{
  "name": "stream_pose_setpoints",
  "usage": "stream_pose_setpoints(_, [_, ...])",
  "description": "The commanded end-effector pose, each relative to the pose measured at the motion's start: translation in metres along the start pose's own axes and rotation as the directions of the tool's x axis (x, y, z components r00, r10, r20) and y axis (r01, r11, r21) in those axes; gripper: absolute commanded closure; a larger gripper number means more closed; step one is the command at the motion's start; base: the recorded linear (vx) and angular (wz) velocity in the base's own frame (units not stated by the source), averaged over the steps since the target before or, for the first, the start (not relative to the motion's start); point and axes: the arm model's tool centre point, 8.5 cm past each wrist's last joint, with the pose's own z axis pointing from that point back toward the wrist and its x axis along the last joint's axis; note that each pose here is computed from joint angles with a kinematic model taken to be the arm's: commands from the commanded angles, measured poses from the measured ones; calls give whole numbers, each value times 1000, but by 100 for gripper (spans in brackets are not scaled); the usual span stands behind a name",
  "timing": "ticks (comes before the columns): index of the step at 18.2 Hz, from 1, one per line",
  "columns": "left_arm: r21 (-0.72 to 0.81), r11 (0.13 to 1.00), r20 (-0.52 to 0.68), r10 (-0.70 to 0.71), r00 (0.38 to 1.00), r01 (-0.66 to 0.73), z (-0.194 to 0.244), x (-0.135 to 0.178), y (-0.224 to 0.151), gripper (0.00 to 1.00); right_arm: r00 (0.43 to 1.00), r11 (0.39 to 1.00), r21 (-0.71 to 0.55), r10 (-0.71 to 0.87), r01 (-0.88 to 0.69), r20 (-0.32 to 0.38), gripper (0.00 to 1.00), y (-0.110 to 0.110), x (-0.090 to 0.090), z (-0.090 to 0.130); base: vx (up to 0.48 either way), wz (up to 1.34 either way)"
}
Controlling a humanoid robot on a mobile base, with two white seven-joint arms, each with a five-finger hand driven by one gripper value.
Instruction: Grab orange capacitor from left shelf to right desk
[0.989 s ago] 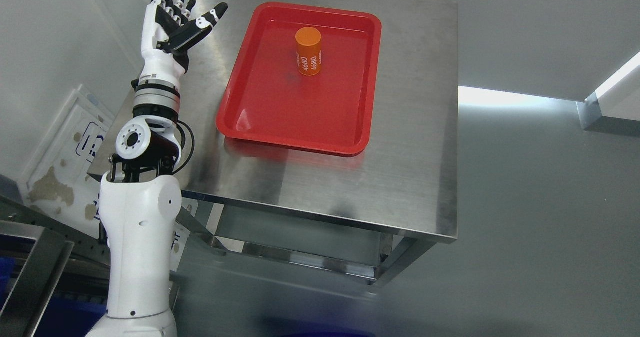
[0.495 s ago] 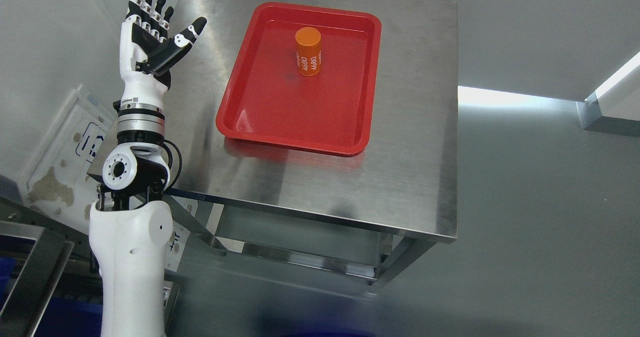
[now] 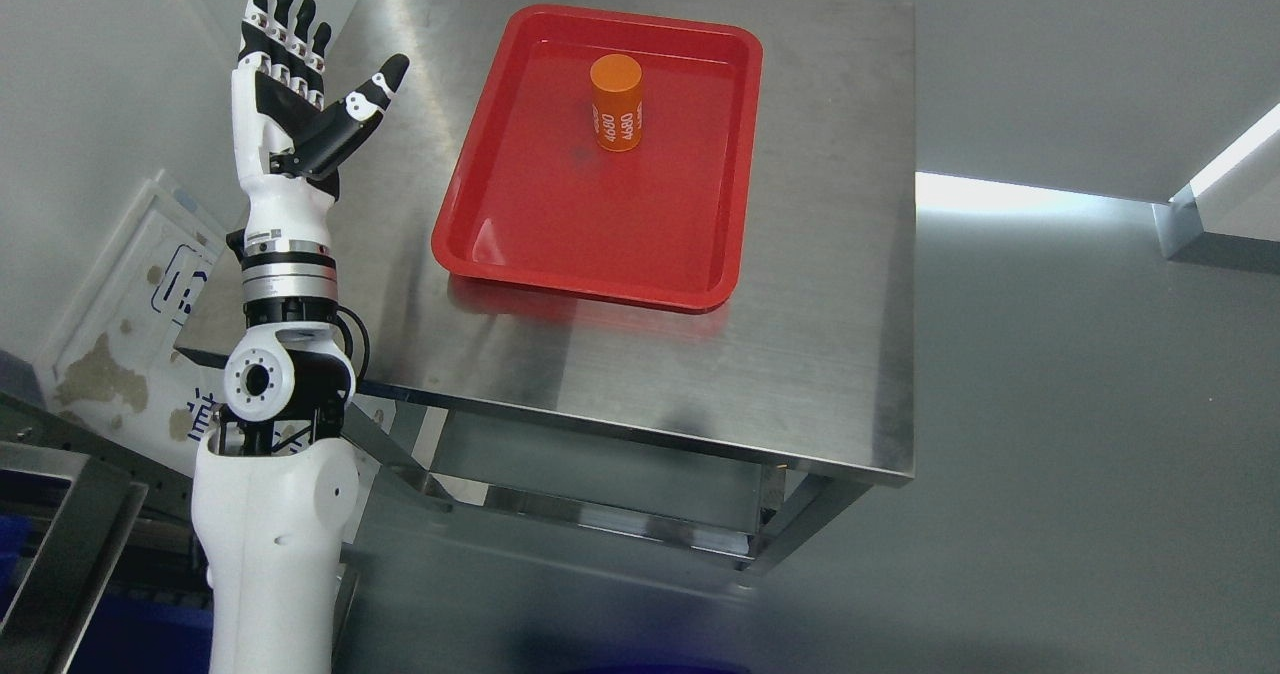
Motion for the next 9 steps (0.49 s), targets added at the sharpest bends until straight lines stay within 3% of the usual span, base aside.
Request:
stream_pose_setpoints(1, [-23, 999, -36, -26, 999, 25, 27, -13, 1, 0, 1000, 1000, -23, -14, 14, -5, 0, -12, -9, -1, 0, 0])
stream_pose_setpoints(9, [-30, 999, -38, -26, 999, 25, 28, -14, 1, 0, 1000, 1000, -23, -13, 13, -4, 0, -12, -9, -1, 0, 0])
